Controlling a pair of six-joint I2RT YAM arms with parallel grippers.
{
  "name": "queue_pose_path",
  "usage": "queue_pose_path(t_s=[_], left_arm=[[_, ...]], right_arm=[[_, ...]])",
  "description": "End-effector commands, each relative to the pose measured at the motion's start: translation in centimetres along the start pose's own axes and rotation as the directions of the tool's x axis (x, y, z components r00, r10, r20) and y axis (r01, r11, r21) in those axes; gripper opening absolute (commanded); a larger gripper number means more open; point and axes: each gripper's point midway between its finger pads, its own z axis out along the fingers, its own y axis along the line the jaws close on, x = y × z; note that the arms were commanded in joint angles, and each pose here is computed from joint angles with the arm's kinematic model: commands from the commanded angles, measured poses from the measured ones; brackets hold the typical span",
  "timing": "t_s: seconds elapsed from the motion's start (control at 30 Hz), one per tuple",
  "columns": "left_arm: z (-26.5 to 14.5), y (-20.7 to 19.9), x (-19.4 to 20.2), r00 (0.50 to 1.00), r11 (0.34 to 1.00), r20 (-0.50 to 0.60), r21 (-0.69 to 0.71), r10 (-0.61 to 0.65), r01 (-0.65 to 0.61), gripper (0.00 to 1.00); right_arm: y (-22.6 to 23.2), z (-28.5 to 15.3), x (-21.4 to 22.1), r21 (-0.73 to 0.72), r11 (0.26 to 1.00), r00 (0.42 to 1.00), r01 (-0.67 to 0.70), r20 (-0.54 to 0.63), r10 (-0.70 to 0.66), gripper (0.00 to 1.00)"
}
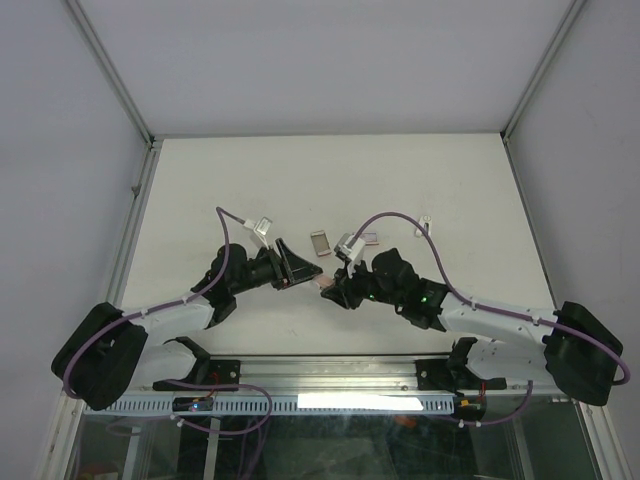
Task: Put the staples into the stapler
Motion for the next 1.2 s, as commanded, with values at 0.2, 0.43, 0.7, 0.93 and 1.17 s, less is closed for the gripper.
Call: queue_pose_path(t_s=[0.2, 0.43, 0.7, 0.93, 1.17], left_arm=[[0.7, -1.9, 0.8, 0.999, 0.997, -0.044, 0.076, 0.004, -0.001, 0.64], [1.3, -2.6, 1.7, 0.997, 0.994, -0.079, 0.105, -0.003, 0.011, 0.56], [1.4, -3.6, 2.3, 0.994, 0.988, -0.107, 0.15, -0.031, 0.047, 0.45], [1.5, -4.0, 2.5, 0.992, 0.986, -0.119, 0.155, -0.035, 0.054, 0.49], [1.5, -3.5, 2.8, 0.991, 0.989, -0.13, 0.134, -0.041, 0.059, 0.52]], right_arm=[[0.5, -0.6, -4.2, 0.025, 0.999, 0.986, 0.04, 0.159, -0.043, 0.0], [0.0, -0.7, -4.2, 0.068, 0.995, 0.983, 0.071, 0.167, -0.082, 0.0], [-1.1, -0.3, -3.4, 0.129, 0.988, 0.985, 0.088, 0.138, -0.105, 0.0], [-1.7, 0.0, -3.1, 0.168, 0.98, 0.985, 0.105, 0.12, -0.126, 0.0], [-1.8, 0.0, -3.3, 0.182, 0.976, 0.982, 0.119, 0.122, -0.143, 0.0]])
